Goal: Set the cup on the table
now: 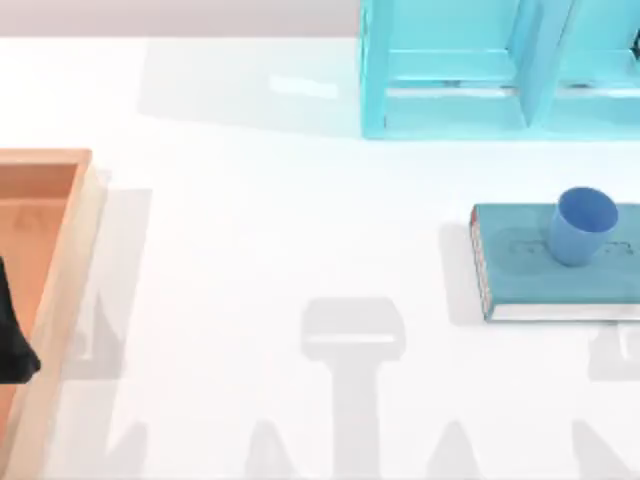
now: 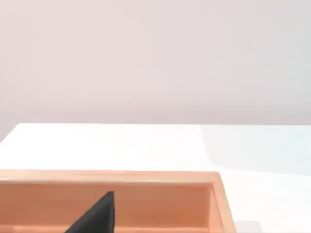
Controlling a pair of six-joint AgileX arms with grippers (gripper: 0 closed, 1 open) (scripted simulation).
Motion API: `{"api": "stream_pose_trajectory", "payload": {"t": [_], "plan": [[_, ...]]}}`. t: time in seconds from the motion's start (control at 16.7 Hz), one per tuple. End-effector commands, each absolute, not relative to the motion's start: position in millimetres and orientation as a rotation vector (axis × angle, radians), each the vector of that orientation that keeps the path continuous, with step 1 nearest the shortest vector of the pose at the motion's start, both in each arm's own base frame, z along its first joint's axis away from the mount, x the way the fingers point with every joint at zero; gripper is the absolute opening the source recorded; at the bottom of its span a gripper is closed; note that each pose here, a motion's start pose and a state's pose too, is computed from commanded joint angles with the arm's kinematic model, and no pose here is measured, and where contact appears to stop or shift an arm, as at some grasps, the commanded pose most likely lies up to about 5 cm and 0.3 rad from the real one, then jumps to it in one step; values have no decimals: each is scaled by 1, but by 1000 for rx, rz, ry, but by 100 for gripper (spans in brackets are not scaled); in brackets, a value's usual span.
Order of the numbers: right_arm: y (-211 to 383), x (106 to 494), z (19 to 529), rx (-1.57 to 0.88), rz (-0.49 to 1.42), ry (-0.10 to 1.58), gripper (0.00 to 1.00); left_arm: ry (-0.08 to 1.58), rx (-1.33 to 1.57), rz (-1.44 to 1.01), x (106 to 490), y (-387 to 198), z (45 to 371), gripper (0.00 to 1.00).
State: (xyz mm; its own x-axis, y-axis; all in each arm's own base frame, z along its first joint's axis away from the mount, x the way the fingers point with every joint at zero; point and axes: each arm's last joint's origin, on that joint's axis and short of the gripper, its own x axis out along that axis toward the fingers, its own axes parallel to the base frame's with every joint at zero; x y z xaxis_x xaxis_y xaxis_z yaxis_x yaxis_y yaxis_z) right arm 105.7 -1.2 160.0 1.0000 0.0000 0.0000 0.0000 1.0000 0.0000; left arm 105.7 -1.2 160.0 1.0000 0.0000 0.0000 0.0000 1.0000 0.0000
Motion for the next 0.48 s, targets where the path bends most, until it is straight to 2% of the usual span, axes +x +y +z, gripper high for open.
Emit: {"api": "stream_pose_trajectory", "payload": {"t": [0.24,0.48], "plan": [[-1,106,165,3,1,29,100,0,0,0,106,-1,160,100],[1,110,196,18,14,194,100,0,0,0,106,-1,160,100]]}}
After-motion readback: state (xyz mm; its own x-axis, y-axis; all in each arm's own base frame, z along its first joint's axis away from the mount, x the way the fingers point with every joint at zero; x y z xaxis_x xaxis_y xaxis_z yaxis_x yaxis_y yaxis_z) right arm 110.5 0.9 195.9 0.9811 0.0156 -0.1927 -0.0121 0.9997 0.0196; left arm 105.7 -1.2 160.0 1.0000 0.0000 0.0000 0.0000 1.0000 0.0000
